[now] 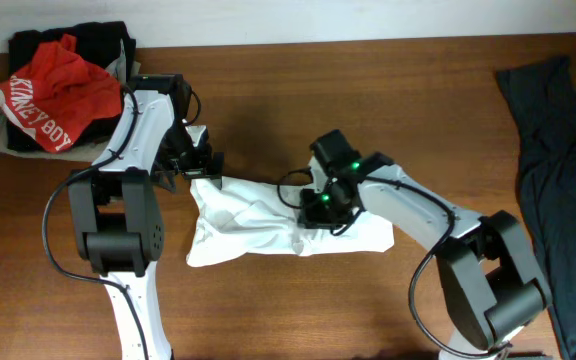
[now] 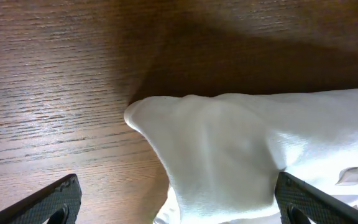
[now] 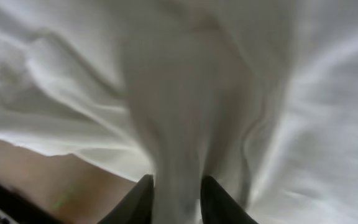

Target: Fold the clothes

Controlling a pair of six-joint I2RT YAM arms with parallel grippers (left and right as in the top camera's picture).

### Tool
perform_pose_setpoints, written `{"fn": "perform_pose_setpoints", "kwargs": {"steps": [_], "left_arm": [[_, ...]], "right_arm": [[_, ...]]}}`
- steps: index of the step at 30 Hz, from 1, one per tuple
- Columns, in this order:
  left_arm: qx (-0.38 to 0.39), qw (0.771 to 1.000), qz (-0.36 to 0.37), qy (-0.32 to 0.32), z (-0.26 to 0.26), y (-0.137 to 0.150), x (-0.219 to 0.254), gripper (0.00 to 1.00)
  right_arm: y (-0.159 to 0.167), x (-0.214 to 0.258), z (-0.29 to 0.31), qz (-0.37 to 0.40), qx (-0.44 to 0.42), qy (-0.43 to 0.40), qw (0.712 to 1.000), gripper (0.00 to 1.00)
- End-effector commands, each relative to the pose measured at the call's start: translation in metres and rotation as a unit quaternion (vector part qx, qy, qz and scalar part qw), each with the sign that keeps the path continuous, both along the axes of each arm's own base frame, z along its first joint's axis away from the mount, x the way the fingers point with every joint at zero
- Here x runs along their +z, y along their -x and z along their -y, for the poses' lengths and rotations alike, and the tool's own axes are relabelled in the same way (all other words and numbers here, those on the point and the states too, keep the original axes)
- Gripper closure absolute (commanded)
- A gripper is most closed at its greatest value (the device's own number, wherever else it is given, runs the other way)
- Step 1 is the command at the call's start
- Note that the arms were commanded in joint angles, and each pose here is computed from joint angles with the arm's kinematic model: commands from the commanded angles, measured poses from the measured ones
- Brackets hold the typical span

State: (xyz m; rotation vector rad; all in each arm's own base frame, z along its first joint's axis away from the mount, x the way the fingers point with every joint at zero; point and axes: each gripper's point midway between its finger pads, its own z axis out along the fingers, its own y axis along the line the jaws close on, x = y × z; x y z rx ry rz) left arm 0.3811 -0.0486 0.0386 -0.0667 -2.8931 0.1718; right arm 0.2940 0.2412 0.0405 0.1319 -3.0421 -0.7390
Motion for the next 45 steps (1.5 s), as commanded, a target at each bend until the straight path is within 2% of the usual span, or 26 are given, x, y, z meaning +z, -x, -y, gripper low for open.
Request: {"fn": "perform_pose_setpoints", "kwargs": {"steps": [1,3,6,10,12,16,18,20,25,27,30,34,36,41,45], "left_arm": [[0.004,1.0,0.024,0.009,0.001,-0.007,0.015,0.01],[0.004,1.0,0.024,0.009,0.001,-0.007,0.015,0.01],[0.004,1.0,0.023,0.009,0.001,-0.006,0.015,0.01],[0.004,1.0,0.02,0.008,0.001,-0.005,0.015,0.01],[0.004,1.0,0.02,0.008,0.001,-0.005,0.015,0.01],[0.004,1.0,0.022,0.008,0.001,-0.006,0.015,0.01],[0.004,1.0,0.026,0.009,0.001,-0.008,0.015,0.01],[0.004,0.999,0.03,0.009,0.001,-0.01,0.014,0.01],[0.004,0.999,0.032,0.009,0.001,-0.01,0.014,0.01],[0.004,0.999,0.031,0.009,0.001,-0.01,0.014,0.01],[0.004,0.999,0.032,0.009,0.001,-0.011,0.014,0.01],[0.004,0.999,0.033,0.009,0.001,-0.011,0.014,0.01],[0.004,0.999,0.031,0.009,0.001,-0.01,0.014,0.01],[0.004,1.0,0.03,0.009,0.001,-0.01,0.015,0.01],[0.004,1.0,0.029,0.009,0.001,-0.009,0.015,0.01]], "right_arm": [[0.002,0.008,-0.019,-0.013,-0.002,-0.044,0.999,0.71],[-0.006,0.018,-0.022,-0.005,0.003,-0.062,0.998,0.67],[-0.022,0.044,-0.017,0.015,0.018,-0.088,0.996,0.55],[-0.041,0.076,0.023,0.025,0.023,-0.072,0.997,0.31],[-0.044,0.078,0.049,0.018,0.013,-0.04,0.999,0.27],[-0.025,0.059,0.103,-0.039,-0.017,0.041,0.998,0.33],[-0.011,0.048,0.107,-0.051,0.015,0.044,0.998,0.33],[0.001,0.032,0.106,-0.068,0.019,0.043,0.997,0.39],[0.029,-0.005,0.115,-0.101,0.019,0.06,0.993,0.5],[0.04,-0.017,0.13,-0.12,0.001,0.093,0.988,0.53],[0.047,-0.029,0.16,-0.132,-0.026,0.158,0.978,0.52],[0.046,-0.03,0.171,-0.137,-0.042,0.162,0.976,0.52],[0.046,-0.029,0.173,-0.14,-0.049,0.162,0.976,0.45],[0.039,0.0,0.178,-0.155,-0.058,0.166,0.972,0.37],[0.012,0.027,0.179,-0.114,-0.063,0.172,0.976,0.34]]}}
